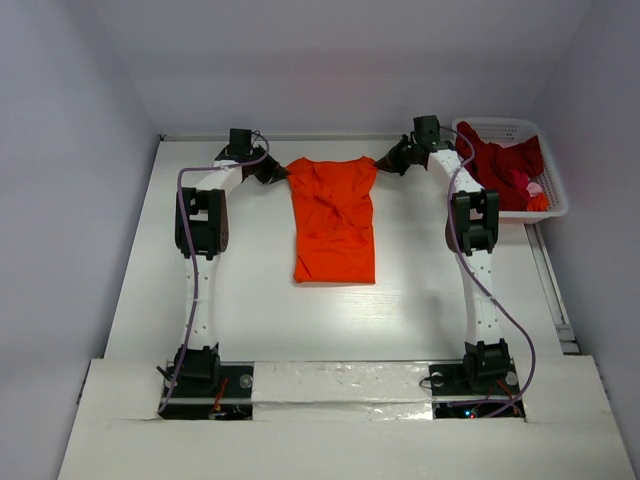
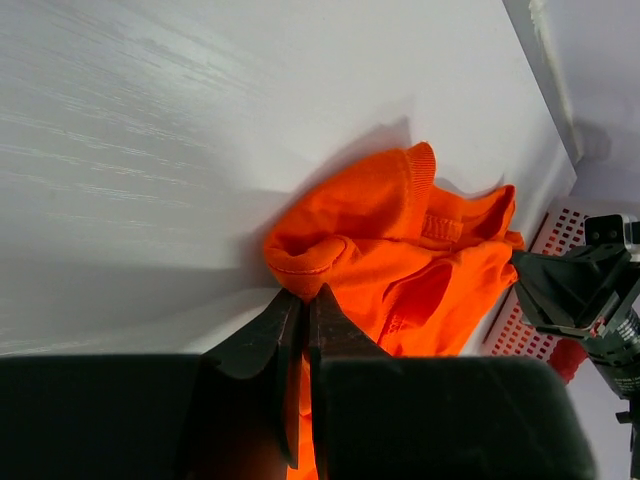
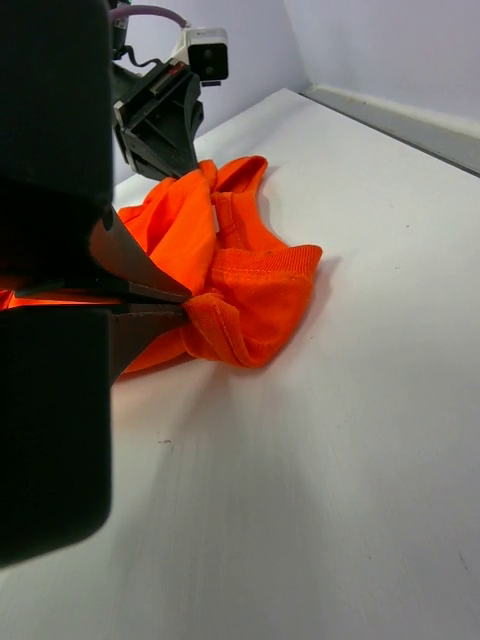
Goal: Fold and stack the t-shirts
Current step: Grab one side of the 2/3 rectangular tshirt with both arms, then fold the long partially folded tshirt into a neat square
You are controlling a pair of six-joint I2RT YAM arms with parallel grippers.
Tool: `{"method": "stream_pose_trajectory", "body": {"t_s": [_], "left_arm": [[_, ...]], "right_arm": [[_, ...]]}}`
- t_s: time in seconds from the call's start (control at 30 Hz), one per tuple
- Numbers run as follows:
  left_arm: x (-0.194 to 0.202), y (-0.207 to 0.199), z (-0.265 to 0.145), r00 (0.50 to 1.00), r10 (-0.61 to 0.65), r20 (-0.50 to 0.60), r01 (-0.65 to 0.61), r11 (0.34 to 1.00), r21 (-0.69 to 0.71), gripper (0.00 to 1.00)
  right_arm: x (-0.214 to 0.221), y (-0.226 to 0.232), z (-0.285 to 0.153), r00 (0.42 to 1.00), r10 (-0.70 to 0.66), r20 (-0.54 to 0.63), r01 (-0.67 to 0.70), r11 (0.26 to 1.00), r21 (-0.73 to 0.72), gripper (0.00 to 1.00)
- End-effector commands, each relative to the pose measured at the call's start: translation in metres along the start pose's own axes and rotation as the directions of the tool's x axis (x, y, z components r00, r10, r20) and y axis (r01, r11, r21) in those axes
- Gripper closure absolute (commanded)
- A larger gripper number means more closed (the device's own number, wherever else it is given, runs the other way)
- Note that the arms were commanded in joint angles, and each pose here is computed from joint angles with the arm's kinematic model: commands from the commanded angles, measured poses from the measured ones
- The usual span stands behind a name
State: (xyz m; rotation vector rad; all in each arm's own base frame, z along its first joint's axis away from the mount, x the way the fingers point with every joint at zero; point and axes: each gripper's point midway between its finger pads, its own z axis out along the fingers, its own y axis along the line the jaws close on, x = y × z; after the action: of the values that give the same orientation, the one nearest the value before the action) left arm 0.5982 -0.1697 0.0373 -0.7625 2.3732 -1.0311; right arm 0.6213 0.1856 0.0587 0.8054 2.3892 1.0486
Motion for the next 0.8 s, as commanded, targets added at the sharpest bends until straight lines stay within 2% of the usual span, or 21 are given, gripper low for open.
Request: {"method": "stream_pose_trajectory", "body": {"t_s": [0.0,0.53,0.77], "left_arm": [[-0.009,-0.021,-0.005,0.999,0.029,0.02,-0.03,0.998,0.051,1.0],[-0.006,-0.054,-0.043,0.997,0.065,0.036,-0.068,0.993,0.092,1.0],[0.001,-0.06,-0.061,0.996,0.085,0.037,-0.089,0.991,0.097,1.0]], "right_arm": [[-0.003,0.02,-0.003,0.999,-0.038,0.009,0.039,0.998,-0.058,1.0],[0.002,0.045,-0.038,0.991,-0.128,0.022,0.13,0.987,-0.092,1.0],[0.024,0.065,-0.053,0.981,-0.194,0.002,0.193,0.975,-0.113,1.0]]}}
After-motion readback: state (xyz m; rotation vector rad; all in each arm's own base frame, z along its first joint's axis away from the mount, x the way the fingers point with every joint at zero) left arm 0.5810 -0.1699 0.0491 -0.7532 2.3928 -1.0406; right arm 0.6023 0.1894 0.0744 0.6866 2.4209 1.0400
